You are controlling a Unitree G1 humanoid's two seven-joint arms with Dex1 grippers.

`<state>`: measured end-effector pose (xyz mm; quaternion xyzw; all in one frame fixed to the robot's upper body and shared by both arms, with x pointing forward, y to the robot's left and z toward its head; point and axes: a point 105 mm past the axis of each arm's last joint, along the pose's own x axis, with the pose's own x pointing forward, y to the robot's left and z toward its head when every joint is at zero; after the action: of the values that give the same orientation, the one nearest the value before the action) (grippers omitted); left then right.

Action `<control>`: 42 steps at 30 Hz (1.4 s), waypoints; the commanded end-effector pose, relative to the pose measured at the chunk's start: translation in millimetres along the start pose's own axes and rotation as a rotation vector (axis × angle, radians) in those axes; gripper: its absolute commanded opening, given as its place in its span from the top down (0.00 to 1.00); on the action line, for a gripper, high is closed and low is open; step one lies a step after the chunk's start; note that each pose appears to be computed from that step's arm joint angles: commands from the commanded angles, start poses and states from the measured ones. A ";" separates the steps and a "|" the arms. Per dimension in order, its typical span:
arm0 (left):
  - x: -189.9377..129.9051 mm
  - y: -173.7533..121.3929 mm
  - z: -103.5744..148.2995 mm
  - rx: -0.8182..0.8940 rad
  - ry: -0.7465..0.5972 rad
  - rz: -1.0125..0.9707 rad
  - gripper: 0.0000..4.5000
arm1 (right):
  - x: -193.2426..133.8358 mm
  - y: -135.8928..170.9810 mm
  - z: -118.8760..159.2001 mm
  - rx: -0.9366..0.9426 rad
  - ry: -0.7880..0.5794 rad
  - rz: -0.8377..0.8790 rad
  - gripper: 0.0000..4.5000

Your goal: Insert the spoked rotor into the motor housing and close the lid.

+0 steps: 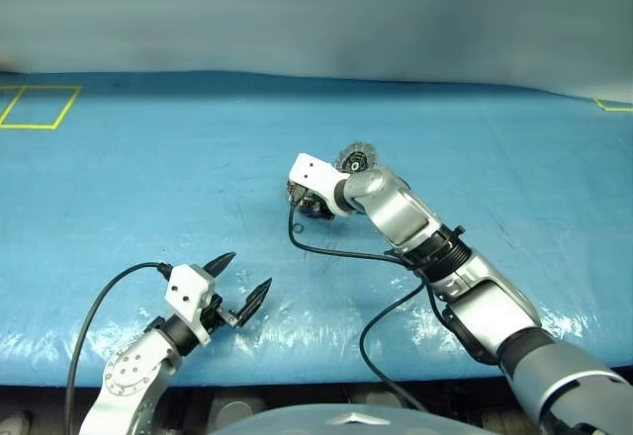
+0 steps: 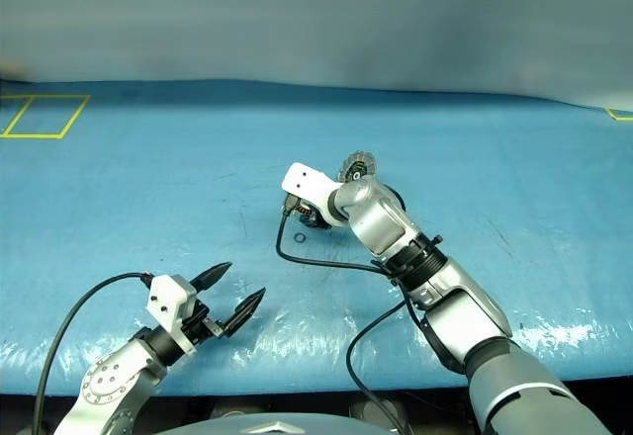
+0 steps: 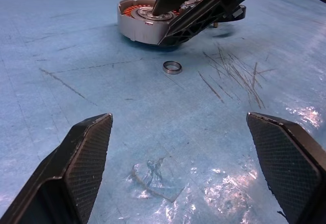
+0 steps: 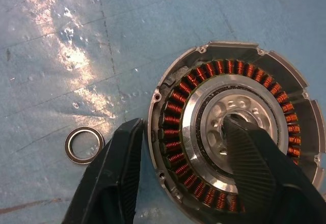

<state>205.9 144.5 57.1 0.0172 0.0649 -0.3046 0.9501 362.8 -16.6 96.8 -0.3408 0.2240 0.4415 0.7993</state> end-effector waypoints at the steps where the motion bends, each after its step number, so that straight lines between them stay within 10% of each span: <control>1: 1.2 -2.5 10.5 0.023 -0.046 -0.002 0.00 | 2.2 2.3 -5.5 -0.053 0.021 -0.007 0.57; 17: 1.5 0.6 12.8 0.030 -0.046 0.002 0.00 | 7.1 1.9 15.8 -0.114 -0.014 0.034 0.57; 26: -3.1 4.4 14.9 0.039 -0.049 0.036 0.00 | -10.0 34.6 66.2 -0.592 -0.292 0.161 0.59; 42: -8.7 -1.6 10.0 0.007 -0.051 0.050 0.00 | -21.5 78.6 27.0 -1.240 -0.189 0.386 0.59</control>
<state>199.2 152.0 55.4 0.0119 0.0675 -0.2734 0.9595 294.6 16.8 95.2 -0.6433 -0.0552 0.6496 0.4014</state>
